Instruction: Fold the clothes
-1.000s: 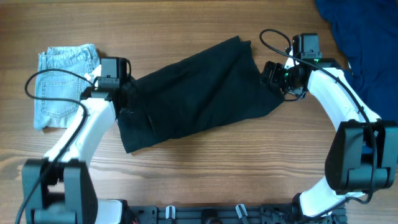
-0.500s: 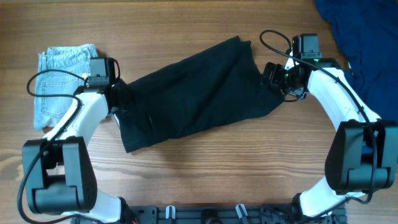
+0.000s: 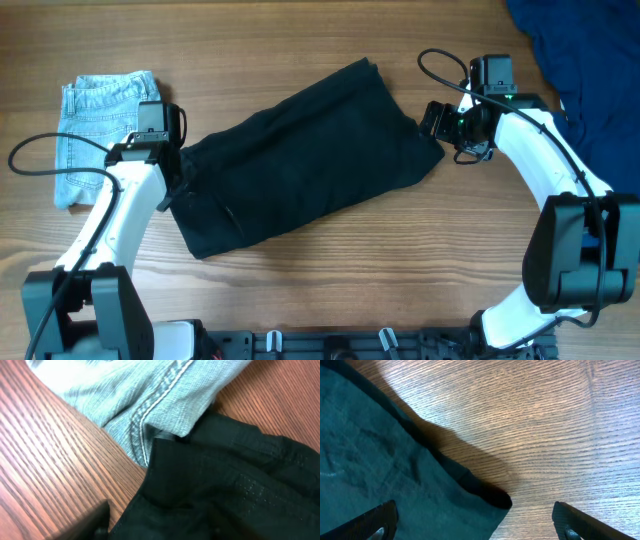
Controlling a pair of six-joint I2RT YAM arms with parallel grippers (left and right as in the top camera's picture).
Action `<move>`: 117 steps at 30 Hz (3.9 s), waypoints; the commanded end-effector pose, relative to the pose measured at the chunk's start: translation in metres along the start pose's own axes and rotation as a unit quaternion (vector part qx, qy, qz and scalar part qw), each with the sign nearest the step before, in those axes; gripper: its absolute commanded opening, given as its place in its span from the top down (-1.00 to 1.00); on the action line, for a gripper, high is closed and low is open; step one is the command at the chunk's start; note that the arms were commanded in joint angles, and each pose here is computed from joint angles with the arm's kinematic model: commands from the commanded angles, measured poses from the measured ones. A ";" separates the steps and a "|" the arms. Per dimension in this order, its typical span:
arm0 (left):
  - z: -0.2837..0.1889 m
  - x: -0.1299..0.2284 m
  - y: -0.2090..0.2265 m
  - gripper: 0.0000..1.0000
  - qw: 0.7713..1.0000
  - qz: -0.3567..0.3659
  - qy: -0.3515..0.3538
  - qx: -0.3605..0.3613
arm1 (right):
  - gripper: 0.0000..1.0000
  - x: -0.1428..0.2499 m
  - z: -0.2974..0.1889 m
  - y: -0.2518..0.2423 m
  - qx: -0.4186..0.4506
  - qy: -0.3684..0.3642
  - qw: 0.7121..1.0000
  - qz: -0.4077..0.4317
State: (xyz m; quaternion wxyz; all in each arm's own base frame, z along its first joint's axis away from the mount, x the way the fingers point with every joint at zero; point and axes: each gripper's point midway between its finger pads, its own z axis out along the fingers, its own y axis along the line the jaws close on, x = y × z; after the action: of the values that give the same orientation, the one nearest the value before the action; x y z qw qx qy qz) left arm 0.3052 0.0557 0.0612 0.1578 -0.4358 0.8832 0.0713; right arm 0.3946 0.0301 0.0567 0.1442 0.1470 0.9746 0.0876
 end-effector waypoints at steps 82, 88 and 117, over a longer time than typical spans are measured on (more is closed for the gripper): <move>-0.101 0.035 -0.120 0.92 0.900 0.229 0.169 0.331 | 0.91 0.137 0.013 0.231 -0.232 0.154 0.942 -0.187; -0.139 0.047 -0.135 0.92 0.867 0.202 0.205 0.407 | 0.92 0.188 0.074 0.239 -0.196 0.213 0.942 -0.173; -0.185 0.078 -0.186 0.92 0.843 0.303 0.074 0.438 | 0.91 0.090 0.025 0.063 0.033 0.106 0.993 -0.034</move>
State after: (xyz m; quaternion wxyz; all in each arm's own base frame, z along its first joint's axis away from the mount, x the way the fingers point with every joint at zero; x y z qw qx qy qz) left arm 0.3671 -0.1447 0.2052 0.2327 -0.0604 0.9225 -0.3020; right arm 0.3442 0.1274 0.0489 0.0455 0.1296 0.9867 0.0865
